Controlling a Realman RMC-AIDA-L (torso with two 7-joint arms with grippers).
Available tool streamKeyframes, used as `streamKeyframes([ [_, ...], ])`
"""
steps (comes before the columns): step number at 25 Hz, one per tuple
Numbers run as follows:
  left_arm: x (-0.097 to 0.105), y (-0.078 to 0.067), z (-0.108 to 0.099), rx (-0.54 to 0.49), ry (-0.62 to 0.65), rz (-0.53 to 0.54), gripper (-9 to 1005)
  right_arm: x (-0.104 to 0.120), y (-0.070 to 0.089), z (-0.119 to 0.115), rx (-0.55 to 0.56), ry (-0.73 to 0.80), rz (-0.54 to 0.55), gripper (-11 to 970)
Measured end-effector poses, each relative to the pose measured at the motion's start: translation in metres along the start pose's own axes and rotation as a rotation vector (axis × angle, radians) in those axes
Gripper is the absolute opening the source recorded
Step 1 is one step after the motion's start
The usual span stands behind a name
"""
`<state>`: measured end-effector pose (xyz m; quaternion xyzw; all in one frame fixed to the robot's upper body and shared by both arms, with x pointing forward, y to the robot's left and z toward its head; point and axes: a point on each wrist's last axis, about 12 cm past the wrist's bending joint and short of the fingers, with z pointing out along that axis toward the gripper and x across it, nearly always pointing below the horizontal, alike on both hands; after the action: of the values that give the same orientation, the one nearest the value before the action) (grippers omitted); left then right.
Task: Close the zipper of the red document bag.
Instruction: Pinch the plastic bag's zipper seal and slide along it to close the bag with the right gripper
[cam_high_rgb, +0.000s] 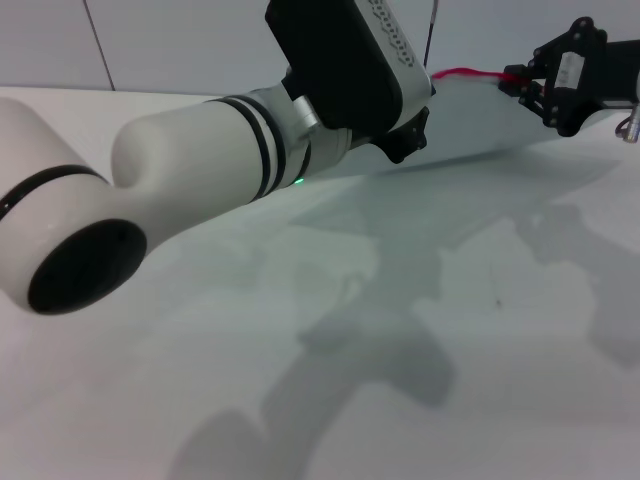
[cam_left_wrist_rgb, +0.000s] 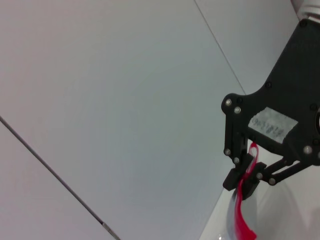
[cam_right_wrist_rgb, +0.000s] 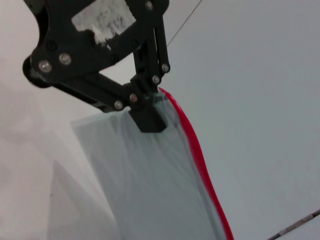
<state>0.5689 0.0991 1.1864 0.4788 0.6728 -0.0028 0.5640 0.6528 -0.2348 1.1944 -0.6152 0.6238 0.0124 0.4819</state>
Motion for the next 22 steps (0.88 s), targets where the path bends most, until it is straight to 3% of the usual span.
streamKeyframes([
  [11, -0.002, 0.000, -0.010, -0.013, -0.019, 0.000, 83, 0.010, -0.002, 0.000, 0.041, 0.044, 0.008, 77],
  [22, -0.005, 0.000, -0.033, -0.041, -0.046, 0.002, 84, 0.028, -0.002, 0.003, 0.106, 0.103, 0.050, 73],
])
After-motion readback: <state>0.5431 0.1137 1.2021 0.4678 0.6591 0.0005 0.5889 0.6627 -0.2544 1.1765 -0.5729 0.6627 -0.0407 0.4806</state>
